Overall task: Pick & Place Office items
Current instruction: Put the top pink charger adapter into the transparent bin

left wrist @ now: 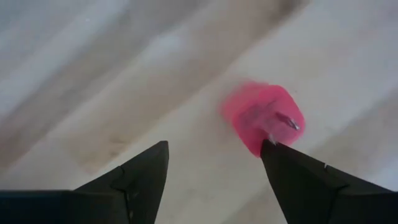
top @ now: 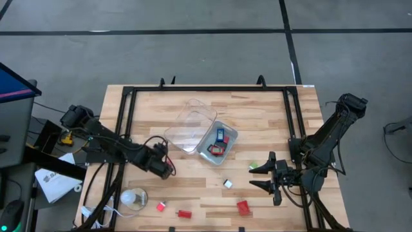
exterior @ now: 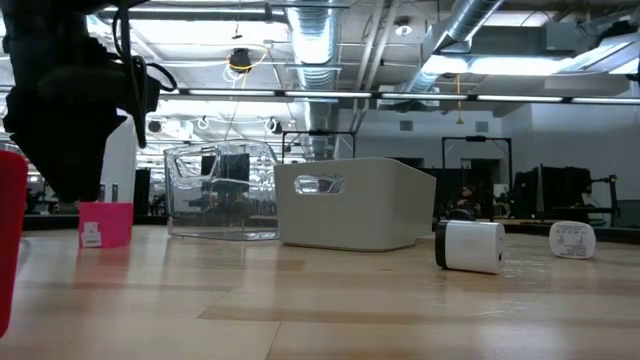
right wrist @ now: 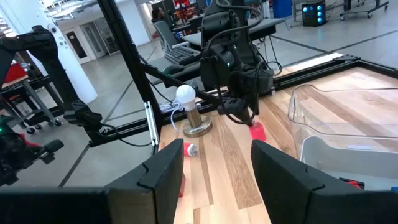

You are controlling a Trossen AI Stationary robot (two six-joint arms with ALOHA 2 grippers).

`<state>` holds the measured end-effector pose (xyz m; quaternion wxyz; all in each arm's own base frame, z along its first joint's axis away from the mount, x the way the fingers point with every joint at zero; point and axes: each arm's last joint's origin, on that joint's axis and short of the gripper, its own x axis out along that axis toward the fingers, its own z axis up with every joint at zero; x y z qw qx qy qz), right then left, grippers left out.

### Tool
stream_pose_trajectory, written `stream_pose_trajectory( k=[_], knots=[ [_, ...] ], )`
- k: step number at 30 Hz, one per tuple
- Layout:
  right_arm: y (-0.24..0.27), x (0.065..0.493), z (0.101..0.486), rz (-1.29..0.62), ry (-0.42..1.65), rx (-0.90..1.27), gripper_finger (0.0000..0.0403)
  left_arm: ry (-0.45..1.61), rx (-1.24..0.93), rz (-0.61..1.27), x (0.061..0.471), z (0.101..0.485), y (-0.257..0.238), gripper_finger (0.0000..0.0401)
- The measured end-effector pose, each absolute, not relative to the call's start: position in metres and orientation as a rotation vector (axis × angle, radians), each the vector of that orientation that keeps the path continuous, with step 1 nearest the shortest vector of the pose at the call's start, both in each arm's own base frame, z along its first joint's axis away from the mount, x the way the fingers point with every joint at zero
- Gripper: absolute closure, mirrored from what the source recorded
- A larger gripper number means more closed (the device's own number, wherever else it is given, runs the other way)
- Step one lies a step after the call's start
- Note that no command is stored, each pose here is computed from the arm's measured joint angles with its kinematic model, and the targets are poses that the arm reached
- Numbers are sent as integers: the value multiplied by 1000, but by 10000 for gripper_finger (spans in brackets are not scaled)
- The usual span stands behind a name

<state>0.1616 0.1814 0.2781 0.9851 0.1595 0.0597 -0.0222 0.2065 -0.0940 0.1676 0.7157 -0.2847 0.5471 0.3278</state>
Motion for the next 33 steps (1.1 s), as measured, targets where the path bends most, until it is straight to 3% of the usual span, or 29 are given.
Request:
stream_pose_trajectory(
  k=[7, 15, 25, 33],
  knots=[
    [182, 162, 278, -41, 121, 321, 221, 1293, -584, 483, 210, 166, -107, 131],
    [182, 162, 278, -37, 122, 321, 221, 1287, -461, 368, 208, 167, -115, 103],
    [182, 162, 278, -37, 123, 320, 221, 1156, -557, 429, 220, 168, -112, 74],
    [182, 162, 278, -34, 124, 321, 221, 1235, -617, 545, 231, 144, -106, 63]
  ],
)
